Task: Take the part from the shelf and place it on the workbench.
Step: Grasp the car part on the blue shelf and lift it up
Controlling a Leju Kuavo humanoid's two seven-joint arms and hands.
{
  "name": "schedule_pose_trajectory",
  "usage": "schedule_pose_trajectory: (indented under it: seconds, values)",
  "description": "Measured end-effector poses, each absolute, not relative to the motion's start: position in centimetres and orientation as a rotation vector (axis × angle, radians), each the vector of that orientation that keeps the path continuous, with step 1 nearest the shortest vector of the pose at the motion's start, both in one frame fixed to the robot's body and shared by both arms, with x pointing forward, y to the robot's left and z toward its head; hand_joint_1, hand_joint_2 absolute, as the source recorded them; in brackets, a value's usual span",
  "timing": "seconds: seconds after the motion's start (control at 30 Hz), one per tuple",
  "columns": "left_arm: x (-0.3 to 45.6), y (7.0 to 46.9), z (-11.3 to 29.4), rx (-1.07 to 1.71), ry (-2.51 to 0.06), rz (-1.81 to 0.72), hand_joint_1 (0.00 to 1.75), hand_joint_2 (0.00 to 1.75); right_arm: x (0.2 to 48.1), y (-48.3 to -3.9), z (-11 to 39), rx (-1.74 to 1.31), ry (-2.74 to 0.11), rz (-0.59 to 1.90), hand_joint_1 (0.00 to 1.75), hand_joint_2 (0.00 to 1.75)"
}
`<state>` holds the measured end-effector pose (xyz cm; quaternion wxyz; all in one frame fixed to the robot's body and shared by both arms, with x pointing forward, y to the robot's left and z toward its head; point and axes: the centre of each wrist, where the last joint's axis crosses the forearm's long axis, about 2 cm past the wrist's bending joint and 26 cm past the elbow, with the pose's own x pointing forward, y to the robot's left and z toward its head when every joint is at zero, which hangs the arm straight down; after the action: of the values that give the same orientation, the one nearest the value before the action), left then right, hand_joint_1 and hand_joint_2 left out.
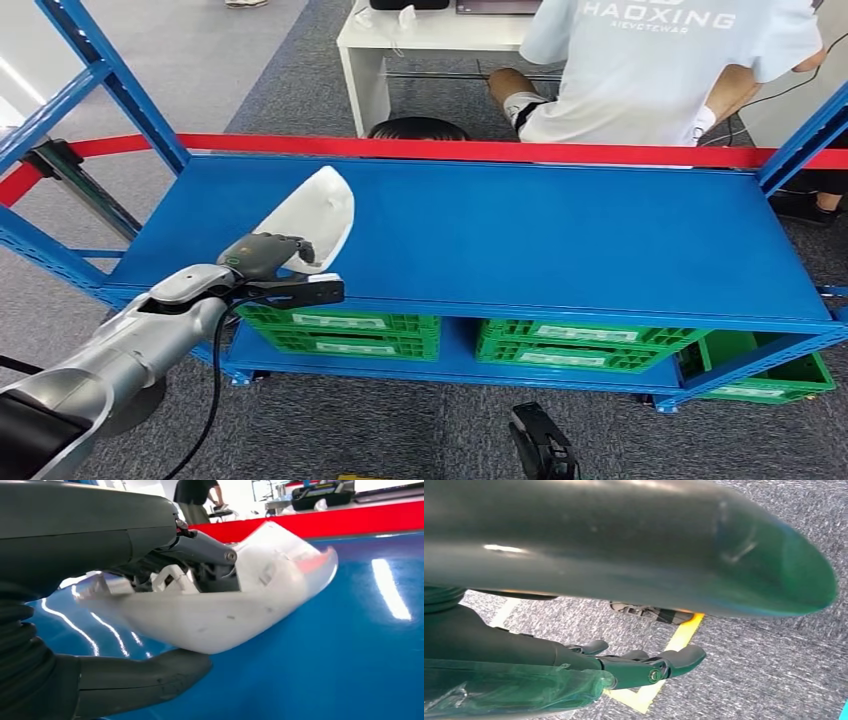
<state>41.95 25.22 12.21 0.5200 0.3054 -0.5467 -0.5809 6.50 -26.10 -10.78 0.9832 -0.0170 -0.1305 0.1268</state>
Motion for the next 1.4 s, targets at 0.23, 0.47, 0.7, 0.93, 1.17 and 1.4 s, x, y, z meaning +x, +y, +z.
schedule_pose_trajectory:
  seconds: [0.23,0.47,0.7,0.93,1.17,1.4]
  values:
    - [41.97,25.23,12.23,0.724,-1.310,-1.385,1.75,1.75,6.86,-26.42,-10.74,-0.046,-0.278,0.239,0.00,0.00]
    - [41.96,25.23,12.21,0.717,-1.308,-1.385,1.75,1.75,6.94,-26.56,-10.74,-0.048,-0.281,0.229,0.00,0.00]
    - [41.95,25.32,12.21,0.742,-1.319,-1.404,1.75,1.75,6.94,-26.62,-10.74,-0.049,-0.287,0.226,0.00,0.00]
    - [41.92,25.37,12.18,0.757,-1.324,-1.412,1.75,1.75,6.93,-26.68,-10.74,-0.050,-0.288,0.227,0.00,0.00]
    - [41.89,25.44,12.13,0.777,-1.322,-1.424,1.75,1.75,6.89,-26.68,-10.75,-0.050,-0.287,0.227,0.00,0.00]
    - [41.87,25.74,12.10,0.808,-1.322,-1.423,1.75,1.75,6.85,-26.73,-10.76,-0.050,-0.286,0.218,0.00,0.00]
